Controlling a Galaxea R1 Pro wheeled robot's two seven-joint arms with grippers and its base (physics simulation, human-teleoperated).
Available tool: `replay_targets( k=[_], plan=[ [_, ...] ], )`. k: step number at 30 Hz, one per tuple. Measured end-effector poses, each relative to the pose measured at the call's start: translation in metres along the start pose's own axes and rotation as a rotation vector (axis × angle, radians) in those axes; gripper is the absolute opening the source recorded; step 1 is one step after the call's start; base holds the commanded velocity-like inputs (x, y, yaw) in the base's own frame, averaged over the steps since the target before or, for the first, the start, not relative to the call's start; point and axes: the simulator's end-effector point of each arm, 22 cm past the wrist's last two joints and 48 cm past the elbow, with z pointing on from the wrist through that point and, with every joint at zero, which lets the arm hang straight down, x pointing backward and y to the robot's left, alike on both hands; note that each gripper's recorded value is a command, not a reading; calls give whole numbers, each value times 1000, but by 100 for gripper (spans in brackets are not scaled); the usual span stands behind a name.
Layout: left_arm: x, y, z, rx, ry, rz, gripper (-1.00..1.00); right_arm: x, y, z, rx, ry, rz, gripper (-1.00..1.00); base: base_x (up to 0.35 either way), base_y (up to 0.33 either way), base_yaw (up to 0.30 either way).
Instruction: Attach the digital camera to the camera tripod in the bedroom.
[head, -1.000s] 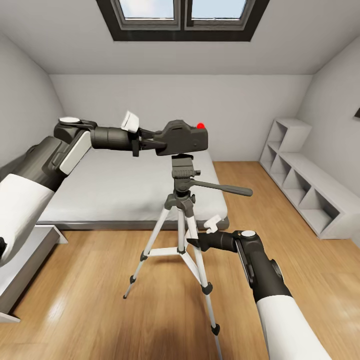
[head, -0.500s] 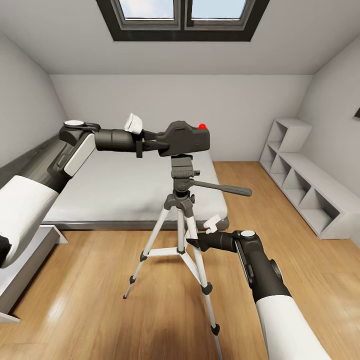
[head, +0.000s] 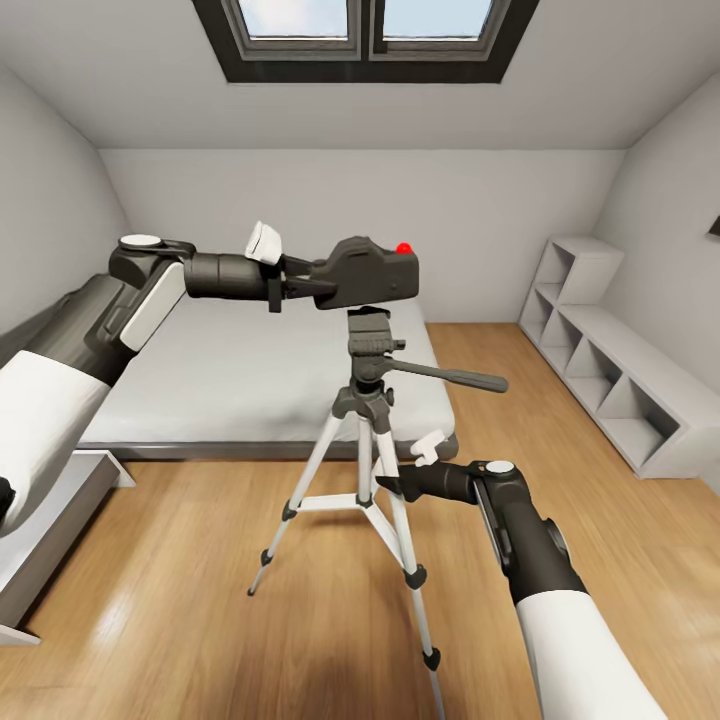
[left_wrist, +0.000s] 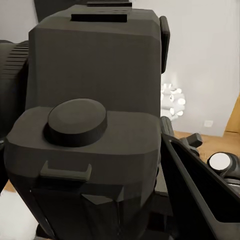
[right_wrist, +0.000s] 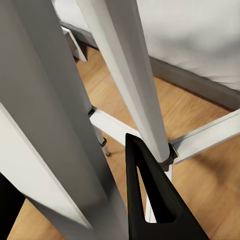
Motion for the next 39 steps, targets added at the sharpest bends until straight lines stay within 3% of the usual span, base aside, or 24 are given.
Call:
replay_targets(
  k=[8, 9, 12, 29, 34, 35, 39],
  plan=[
    [0, 0, 0, -1, 1, 2, -100, 0, -1, -1, 0, 1, 3, -100, 0, 0, 0],
    [0, 0, 0, -1, 1, 1, 100, 0, -1, -1, 0, 1, 3, -100, 0, 0, 0],
    [0, -7, 1, 32, 0, -8, 100, 0, -2, -1, -1, -4, 6, -100, 0, 0, 0],
    [-2, -1, 1, 3, -5, 2, 100, 1, -1, 0, -2, -3, 2, -100, 0, 0, 0],
    [-28, 4, -15, -11, -93, -12, 100, 1, -1, 0, -2, -2, 2, -100, 0, 0, 0],
    [-44, 8, -26, -19, -151, -20, 100, 1, -1, 0, -2, -3, 2, -100, 0, 0, 0],
    [-75, 17, -52, -40, -270, -41, 100, 1, -1, 0, -2, -3, 2, -100, 0, 0, 0]
  ],
)
